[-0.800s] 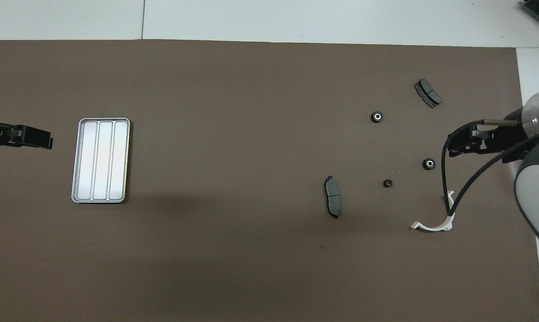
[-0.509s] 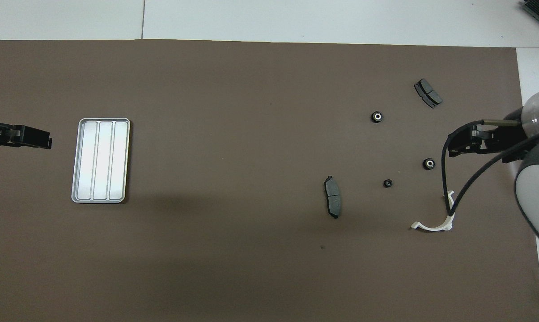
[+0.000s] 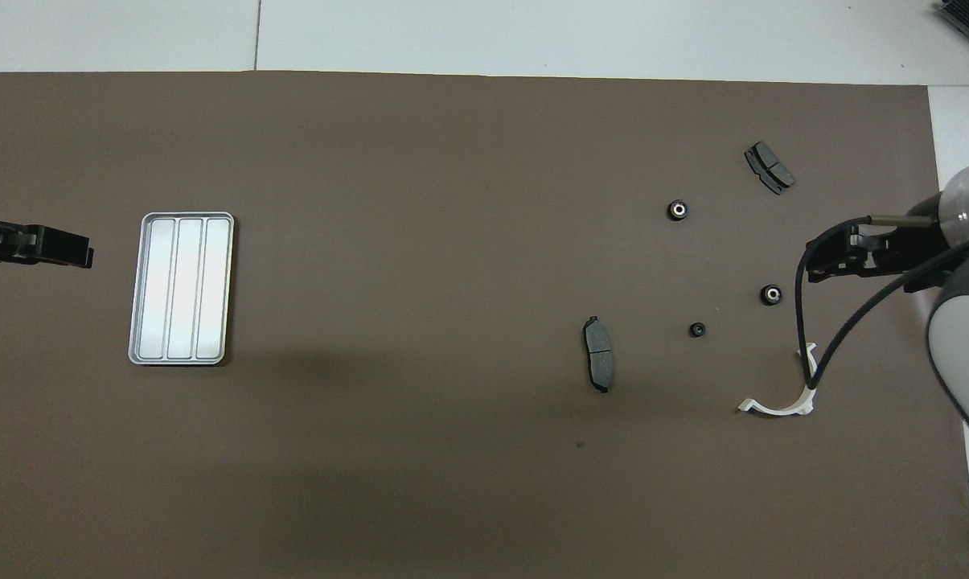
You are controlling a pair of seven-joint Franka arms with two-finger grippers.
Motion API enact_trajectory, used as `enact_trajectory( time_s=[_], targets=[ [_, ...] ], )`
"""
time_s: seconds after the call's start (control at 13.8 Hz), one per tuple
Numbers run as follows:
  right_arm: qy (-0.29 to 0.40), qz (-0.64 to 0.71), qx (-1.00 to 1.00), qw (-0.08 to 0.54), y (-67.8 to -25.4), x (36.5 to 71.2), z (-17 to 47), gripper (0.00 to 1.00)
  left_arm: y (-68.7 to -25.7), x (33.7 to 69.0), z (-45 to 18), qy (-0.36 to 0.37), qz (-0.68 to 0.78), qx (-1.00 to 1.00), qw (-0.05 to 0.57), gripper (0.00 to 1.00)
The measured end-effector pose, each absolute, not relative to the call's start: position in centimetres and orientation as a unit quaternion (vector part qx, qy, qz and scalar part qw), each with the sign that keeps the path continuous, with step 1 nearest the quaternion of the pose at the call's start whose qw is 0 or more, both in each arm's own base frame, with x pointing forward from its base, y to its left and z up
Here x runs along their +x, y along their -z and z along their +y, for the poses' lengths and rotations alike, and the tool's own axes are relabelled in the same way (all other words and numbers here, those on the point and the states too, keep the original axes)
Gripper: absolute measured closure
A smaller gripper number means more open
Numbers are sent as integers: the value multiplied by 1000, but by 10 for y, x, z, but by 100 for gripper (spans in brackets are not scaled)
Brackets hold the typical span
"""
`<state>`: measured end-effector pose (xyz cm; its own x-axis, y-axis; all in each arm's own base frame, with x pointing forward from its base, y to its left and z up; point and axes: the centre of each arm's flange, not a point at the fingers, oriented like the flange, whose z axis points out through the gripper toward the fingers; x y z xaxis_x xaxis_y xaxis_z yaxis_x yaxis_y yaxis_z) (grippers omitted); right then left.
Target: Pick bearing gear from pile to tray
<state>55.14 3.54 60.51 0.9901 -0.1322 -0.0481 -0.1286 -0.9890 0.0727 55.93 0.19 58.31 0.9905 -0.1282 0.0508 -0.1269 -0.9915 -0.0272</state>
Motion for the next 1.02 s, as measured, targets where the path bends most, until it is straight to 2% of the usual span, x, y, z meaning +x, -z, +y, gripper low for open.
enact_trajectory(
  time_s=[0.22, 0.51, 1.02],
  targets=[
    [12, -70, 997, 32, -591, 557, 27, 0, -583, 559, 2, 26, 64, -998, 12, 0],
    [-9, -85, 996, 29, -551, 567, 6, 0, -583, 559, 2, 26, 64, -998, 12, 0],
    [-10, -80, 996, 26, -428, 579, -22, 0, -583, 559, 2, 26, 64, -998, 12, 0]
  ],
)
